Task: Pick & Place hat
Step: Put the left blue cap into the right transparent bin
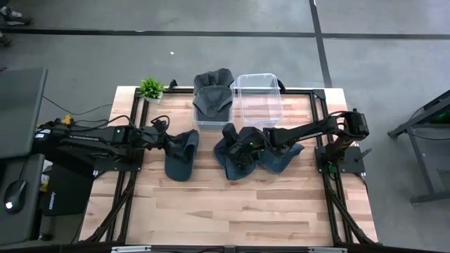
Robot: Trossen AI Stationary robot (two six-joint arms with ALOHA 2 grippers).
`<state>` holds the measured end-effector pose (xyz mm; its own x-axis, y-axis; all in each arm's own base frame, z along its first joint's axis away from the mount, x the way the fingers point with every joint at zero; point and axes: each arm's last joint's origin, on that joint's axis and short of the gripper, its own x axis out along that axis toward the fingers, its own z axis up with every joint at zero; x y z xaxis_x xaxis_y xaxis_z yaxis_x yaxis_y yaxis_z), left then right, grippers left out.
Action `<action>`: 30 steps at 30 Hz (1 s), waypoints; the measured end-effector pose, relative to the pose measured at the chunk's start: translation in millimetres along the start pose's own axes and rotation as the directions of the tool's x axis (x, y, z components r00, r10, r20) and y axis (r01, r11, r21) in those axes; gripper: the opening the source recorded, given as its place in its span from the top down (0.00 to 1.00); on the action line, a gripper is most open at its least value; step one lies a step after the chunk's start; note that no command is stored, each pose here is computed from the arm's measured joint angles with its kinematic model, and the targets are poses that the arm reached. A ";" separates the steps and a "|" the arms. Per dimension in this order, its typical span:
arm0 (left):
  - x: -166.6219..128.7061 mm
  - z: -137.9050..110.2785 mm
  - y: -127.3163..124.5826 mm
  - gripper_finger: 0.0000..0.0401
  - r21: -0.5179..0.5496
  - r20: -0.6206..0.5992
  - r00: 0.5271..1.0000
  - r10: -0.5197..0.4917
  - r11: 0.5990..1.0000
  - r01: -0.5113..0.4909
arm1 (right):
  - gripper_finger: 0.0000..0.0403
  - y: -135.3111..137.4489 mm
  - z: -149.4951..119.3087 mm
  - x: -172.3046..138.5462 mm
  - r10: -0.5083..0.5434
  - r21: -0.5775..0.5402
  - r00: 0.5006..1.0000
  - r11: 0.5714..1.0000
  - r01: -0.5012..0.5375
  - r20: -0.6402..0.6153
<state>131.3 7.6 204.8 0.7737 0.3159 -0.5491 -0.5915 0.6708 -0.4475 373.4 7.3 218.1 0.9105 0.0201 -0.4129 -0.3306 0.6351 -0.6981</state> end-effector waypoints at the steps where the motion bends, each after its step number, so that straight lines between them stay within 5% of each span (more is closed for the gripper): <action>1: 0.2 -0.2 0.2 0.94 0.000 0.000 1.000 0.001 1.000 -0.001 | 0.80 -0.5 0.7 0.0 -0.002 0.000 1.000 1.000 0.002 0.010; 13: 0.2 0.0 0.7 0.94 -0.031 0.011 1.000 0.015 0.999 -0.015 | 0.48 -3.5 -13.0 36.8 -0.143 0.010 0.988 0.990 0.143 0.059; 30: 10.5 -4.4 0.1 0.94 -0.067 -0.038 0.997 0.065 0.996 -0.067 | 0.45 -34.4 -18.6 82.7 0.039 0.049 0.996 0.998 -0.035 -0.076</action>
<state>138.4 8.0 195.9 0.7246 0.3328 -0.6035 -0.6560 0.6017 -0.4557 455.5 -27.2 197.1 0.8756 -0.0136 -0.4829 -0.3500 0.6712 -0.6535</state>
